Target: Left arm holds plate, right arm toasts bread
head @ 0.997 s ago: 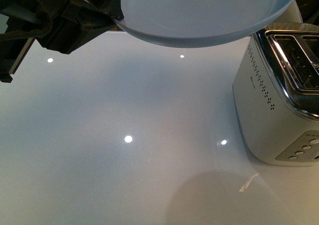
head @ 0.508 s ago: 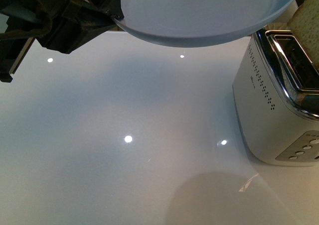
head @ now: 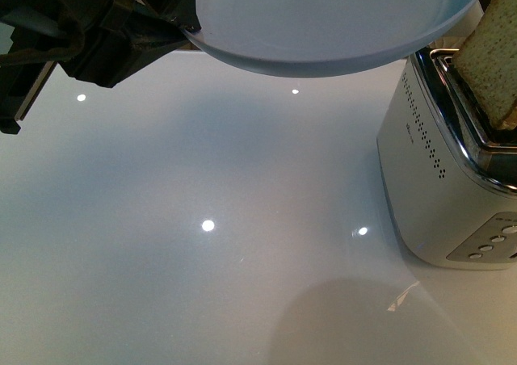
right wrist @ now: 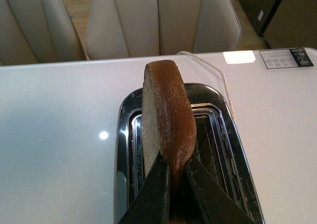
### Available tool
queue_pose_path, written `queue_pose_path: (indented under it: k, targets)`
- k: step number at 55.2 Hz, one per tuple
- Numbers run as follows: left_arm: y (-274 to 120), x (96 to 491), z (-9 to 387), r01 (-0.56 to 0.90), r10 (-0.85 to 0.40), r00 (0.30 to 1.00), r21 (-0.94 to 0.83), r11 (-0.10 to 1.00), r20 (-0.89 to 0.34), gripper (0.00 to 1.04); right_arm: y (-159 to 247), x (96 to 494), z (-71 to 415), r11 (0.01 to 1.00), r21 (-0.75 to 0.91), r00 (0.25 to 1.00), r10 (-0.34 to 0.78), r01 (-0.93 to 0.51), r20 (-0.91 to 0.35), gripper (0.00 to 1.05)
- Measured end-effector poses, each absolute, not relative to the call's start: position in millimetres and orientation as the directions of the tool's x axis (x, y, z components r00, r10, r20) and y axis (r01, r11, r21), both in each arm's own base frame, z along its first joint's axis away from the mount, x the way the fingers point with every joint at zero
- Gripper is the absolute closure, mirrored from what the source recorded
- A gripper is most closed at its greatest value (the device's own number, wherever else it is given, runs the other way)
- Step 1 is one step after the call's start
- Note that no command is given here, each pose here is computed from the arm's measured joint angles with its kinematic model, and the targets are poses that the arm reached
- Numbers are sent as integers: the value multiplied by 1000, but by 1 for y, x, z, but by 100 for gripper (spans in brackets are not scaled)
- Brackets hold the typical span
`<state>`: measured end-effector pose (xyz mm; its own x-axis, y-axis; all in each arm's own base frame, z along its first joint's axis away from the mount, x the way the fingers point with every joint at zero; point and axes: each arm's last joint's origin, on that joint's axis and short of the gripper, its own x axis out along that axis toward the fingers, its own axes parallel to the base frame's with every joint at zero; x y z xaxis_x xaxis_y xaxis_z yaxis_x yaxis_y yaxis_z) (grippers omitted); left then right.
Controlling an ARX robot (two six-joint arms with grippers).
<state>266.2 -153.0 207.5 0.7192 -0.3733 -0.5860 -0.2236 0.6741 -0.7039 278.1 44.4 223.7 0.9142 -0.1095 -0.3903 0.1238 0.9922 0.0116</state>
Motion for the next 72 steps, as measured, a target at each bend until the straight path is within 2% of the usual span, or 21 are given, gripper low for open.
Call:
queue_pose_path:
  k: [39,72]
  targets:
    - [-153,266,208,-224,-373,719,-704,674,-586,102,40,271,202,991,-4,895,-125,137,-427,102]
    - [-153,266,208,-223,-373,719,-704,674,-586,102,47,265,162,993,-35,848,-118,116,-517,102]
